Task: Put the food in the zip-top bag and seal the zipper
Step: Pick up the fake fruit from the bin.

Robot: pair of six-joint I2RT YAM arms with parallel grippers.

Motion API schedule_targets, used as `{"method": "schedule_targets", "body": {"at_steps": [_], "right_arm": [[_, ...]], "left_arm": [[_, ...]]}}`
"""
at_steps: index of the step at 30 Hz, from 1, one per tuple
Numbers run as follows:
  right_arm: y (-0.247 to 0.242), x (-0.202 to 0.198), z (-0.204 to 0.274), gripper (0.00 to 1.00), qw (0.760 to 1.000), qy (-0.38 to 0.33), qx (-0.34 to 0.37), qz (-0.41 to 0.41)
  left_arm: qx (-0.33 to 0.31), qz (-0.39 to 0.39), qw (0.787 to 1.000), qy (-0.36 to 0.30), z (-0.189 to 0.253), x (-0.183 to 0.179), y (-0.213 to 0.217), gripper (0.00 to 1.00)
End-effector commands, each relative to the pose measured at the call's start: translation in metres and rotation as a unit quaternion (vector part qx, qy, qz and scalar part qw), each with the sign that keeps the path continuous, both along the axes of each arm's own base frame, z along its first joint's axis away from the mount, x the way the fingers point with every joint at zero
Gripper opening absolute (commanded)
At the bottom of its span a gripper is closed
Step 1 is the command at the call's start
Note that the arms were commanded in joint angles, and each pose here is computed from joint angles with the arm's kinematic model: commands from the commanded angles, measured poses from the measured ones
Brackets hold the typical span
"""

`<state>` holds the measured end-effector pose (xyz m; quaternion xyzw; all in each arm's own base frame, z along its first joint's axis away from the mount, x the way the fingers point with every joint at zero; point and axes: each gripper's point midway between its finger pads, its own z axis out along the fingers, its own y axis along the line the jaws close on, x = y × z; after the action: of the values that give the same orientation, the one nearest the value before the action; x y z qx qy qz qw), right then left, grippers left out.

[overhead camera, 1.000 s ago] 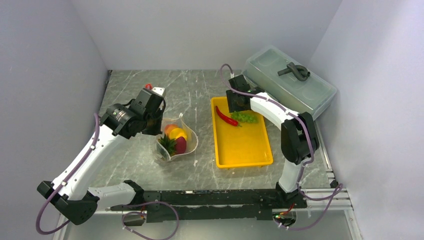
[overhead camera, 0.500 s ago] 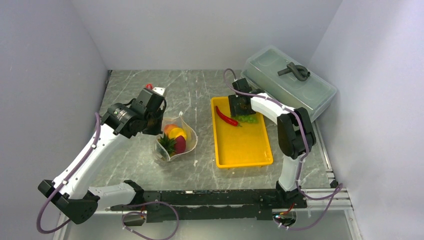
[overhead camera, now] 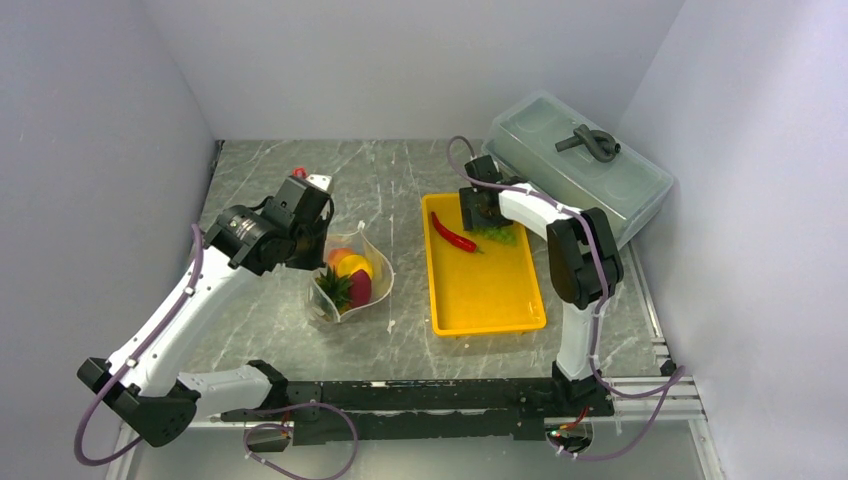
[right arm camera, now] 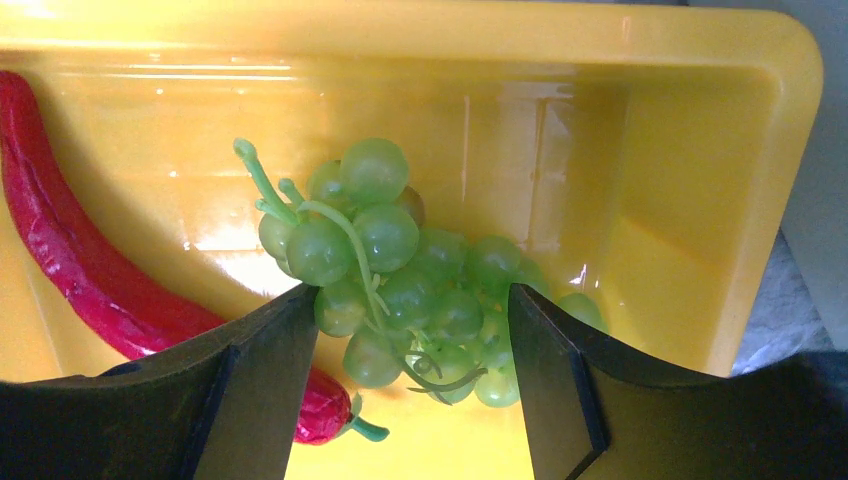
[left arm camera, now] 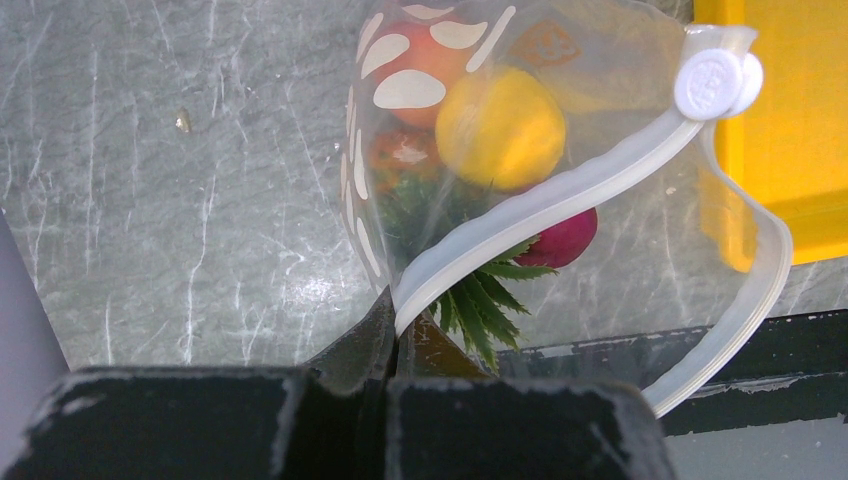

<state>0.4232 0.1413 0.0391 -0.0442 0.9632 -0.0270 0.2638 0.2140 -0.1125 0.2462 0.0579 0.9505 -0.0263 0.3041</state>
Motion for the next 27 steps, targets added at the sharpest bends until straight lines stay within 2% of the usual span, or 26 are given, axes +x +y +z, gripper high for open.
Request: {"method": "schedule_targets", "body": {"at_steps": [1, 6, 10, 15, 21, 25, 27], "right_arm": [[-0.008, 0.013, -0.009, 0.71, 1.000, -0.008, -0.014, -0.026], [-0.009, 0.015, -0.018, 0.70, 0.999, -0.003, -0.023, -0.027], [-0.007, 0.013, -0.029, 0.65, 0.999, 0.006, -0.020, -0.026], [-0.006, 0.008, -0.031, 0.49, 1.000, 0.010, -0.016, -0.025], [-0.003, 0.002, -0.015, 0.19, 1.000, 0.000, -0.010, -0.023], [0.001, -0.003, 0.006, 0.10, 1.000, -0.018, -0.001, -0.020], [0.003, -0.007, 0.017, 0.10, 0.999, -0.028, 0.006, -0.019]], "left_arm": [[0.000, 0.008, 1.000, -0.010, 0.004, 0.005, 0.001, 0.00], [-0.001, 0.010, 1.000, -0.010, 0.004, 0.005, 0.001, 0.00], [-0.001, 0.010, 1.000, -0.012, 0.005, 0.005, 0.001, 0.00], [0.000, 0.010, 1.000, -0.013, 0.005, 0.003, 0.003, 0.00], [-0.004, 0.009, 1.000, -0.014, 0.004, 0.003, 0.002, 0.00], [-0.005, 0.007, 1.000, -0.016, 0.005, 0.003, 0.002, 0.00], [-0.007, 0.006, 1.000, -0.018, 0.006, 0.004, 0.001, 0.00]]}}
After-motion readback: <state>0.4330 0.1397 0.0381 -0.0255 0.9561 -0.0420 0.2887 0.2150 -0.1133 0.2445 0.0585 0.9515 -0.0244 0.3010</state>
